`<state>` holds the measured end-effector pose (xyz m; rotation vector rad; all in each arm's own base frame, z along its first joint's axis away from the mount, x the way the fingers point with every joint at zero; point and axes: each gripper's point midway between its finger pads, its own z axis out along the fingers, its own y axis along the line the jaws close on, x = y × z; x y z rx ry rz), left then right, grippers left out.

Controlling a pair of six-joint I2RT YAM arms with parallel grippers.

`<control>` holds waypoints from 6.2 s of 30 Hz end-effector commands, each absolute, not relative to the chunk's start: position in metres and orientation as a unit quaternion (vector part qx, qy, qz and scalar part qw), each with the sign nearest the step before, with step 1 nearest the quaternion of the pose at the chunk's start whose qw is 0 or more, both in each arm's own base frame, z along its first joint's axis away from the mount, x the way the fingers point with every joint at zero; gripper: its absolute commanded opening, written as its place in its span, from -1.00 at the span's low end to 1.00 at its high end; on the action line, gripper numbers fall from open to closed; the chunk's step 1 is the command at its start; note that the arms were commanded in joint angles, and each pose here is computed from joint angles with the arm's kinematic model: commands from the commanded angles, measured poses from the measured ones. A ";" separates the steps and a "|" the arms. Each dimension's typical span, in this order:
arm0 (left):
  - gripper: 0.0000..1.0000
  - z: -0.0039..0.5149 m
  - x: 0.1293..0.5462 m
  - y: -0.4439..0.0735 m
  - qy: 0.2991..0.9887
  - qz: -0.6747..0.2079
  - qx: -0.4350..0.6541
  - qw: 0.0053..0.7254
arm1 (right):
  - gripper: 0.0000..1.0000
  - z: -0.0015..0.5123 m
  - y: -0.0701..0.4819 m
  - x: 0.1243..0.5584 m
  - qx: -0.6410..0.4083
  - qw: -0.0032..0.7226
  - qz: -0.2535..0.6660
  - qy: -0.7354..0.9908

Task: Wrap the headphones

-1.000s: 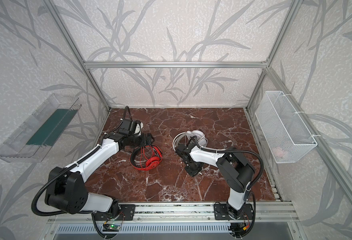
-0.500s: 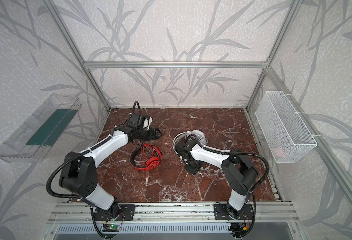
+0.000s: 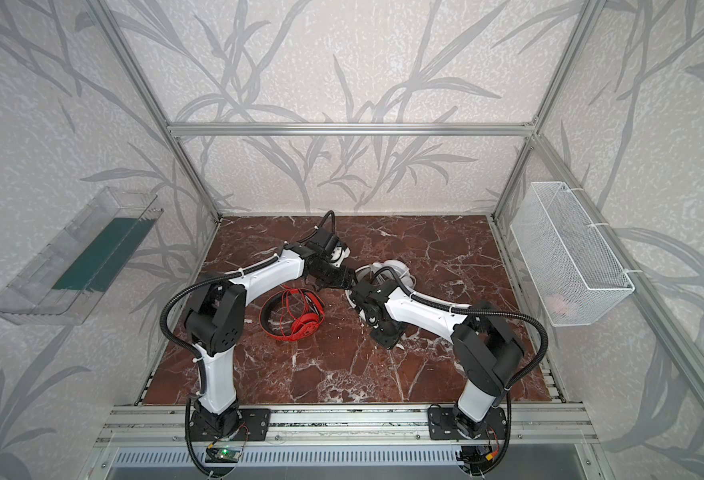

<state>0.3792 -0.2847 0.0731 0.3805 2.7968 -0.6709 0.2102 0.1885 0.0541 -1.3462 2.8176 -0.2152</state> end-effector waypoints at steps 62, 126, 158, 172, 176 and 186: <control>-0.98 0.025 0.393 -0.282 0.980 -0.116 0.142 0.082 | -1.00 0.133 0.232 0.248 -0.658 0.086 -0.027 0.748; -0.98 0.019 0.380 -0.272 0.982 -0.105 0.143 0.067 | -0.43 -0.002 0.153 0.175 -0.208 -0.024 -0.039 0.977; -0.98 0.034 0.380 -0.279 0.978 -0.124 0.150 0.077 | -1.00 0.092 0.214 0.216 -0.573 0.040 -0.048 0.817; -0.98 0.043 0.373 -0.287 0.972 -0.136 0.174 0.082 | -1.00 0.124 0.237 0.265 -0.716 0.122 -0.089 0.682; -0.98 0.043 0.372 -0.288 0.971 -0.138 0.178 0.081 | -1.00 0.124 0.245 0.277 -0.740 0.136 -0.093 0.652; -0.97 0.041 0.369 -0.285 0.972 -0.133 0.179 0.075 | -1.00 0.125 0.243 0.268 -0.724 0.091 -0.045 0.682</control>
